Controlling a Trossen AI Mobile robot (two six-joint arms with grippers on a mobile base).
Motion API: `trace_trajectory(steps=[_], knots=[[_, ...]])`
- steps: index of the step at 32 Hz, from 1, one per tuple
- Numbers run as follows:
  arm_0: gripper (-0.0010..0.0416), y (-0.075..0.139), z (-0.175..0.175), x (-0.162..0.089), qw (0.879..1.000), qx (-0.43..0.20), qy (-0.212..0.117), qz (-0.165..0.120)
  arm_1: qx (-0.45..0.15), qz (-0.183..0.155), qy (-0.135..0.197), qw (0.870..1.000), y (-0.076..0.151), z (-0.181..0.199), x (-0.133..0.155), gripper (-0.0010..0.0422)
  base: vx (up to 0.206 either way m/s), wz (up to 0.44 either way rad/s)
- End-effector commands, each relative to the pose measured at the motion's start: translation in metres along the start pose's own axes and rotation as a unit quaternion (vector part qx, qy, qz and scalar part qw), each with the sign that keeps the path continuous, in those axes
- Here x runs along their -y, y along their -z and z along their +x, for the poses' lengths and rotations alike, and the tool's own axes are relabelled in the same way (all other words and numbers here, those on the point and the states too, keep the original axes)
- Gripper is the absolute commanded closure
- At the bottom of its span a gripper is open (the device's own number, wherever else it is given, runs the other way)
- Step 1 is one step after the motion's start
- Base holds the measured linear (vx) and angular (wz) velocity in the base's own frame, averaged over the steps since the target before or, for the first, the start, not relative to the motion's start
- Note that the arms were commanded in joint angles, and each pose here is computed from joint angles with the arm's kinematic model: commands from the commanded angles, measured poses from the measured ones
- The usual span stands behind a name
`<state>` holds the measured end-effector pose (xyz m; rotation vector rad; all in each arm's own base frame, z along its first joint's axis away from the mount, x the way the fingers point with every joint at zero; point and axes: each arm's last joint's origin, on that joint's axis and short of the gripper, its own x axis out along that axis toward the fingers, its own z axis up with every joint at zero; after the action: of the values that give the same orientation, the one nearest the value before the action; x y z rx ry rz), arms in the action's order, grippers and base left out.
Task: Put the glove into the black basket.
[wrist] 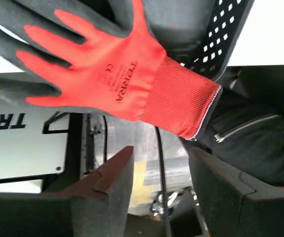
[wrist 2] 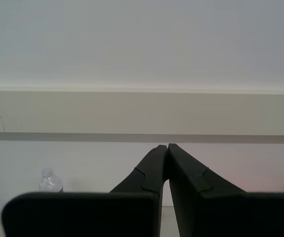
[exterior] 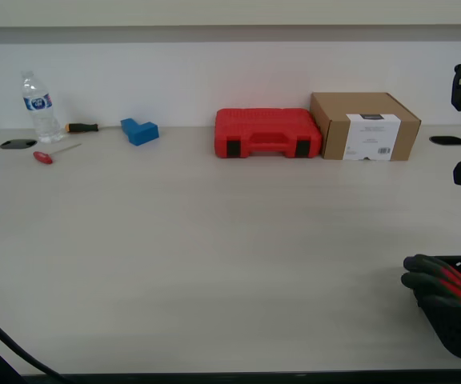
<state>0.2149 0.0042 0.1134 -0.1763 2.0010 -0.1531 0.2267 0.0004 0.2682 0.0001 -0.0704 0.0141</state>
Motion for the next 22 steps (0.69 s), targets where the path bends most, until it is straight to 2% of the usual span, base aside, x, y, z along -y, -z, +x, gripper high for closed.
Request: trace_trajectory(steps=[1, 3, 5, 6, 7, 8, 9, 10, 11, 13, 16, 22], knots=[[0.0235, -0.003, -0.007, 0.002, 1.000, 0.017, 0.008, -0.011, 0.003, 0.000, 0.000, 1.000, -0.001, 0.000, 0.000, 0.0412, 0.000, 0.000], [0.0231, -0.006, -0.017, 0.003, 0.999, 0.045, 0.006, -0.005, 0.003, 0.000, 0.000, 1.000, -0.001, 0.000, 0.000, 0.0412, 0.000, 0.000], [0.0229, -0.010, -0.037, 0.006, 0.994, 0.112, -0.004, 0.007, 0.003, 0.000, 0.000, 1.000, -0.001, 0.000, 0.000, 0.0412, 0.000, 0.000], [0.0229, -0.011, -0.052, 0.009, 0.986, 0.168, -0.012, 0.016, 0.003, 0.000, 0.000, 1.000, -0.001, 0.000, 0.000, 0.0412, 0.000, 0.000], [0.0229, -0.009, -0.085, 0.013, 0.958, 0.281, -0.039, 0.032, 0.003, 0.000, 0.000, 1.000, -0.001, 0.000, 0.000, 0.0412, 0.000, 0.000], [0.0229, -0.009, -0.093, 0.014, 0.949, 0.310, -0.047, 0.035, 0.003, 0.000, 0.000, 1.000, -0.001, 0.000, 0.000, 0.0412, 0.000, 0.000], [0.0229, -0.005, -0.118, 0.017, 0.905, 0.416, -0.072, 0.041, 0.003, 0.000, 0.000, 1.000, -0.001, 0.000, 0.000, 0.0412, 0.000, 0.000], [0.0229, -0.004, -0.123, 0.017, 0.895, 0.438, -0.073, 0.042, 0.003, 0.000, 0.000, 1.000, -0.001, 0.000, 0.000, 0.0412, 0.016, 0.016], [0.0229, -0.003, -0.131, 0.019, 0.871, 0.483, -0.074, 0.047, 0.002, 0.000, -0.001, 1.000, 0.000, 0.000, 0.000, 0.0412, 0.000, 0.000], [0.0229, -0.006, -0.134, 0.019, 0.857, 0.507, -0.077, 0.049, 0.003, 0.000, 0.000, 1.000, -0.001, 0.000, 0.000, 0.0412, 0.000, 0.000], [0.0229, -0.009, -0.132, 0.017, 0.851, 0.516, -0.092, 0.041, 0.002, 0.000, 0.000, 1.000, -0.001, 0.000, 0.000, 0.0412, 0.000, 0.000], [0.0229, -0.009, -0.131, 0.017, 0.851, 0.515, -0.092, 0.041, 0.003, 0.000, 0.000, 1.000, -0.001, 0.000, 0.000, 0.0412, 0.000, 0.000]])
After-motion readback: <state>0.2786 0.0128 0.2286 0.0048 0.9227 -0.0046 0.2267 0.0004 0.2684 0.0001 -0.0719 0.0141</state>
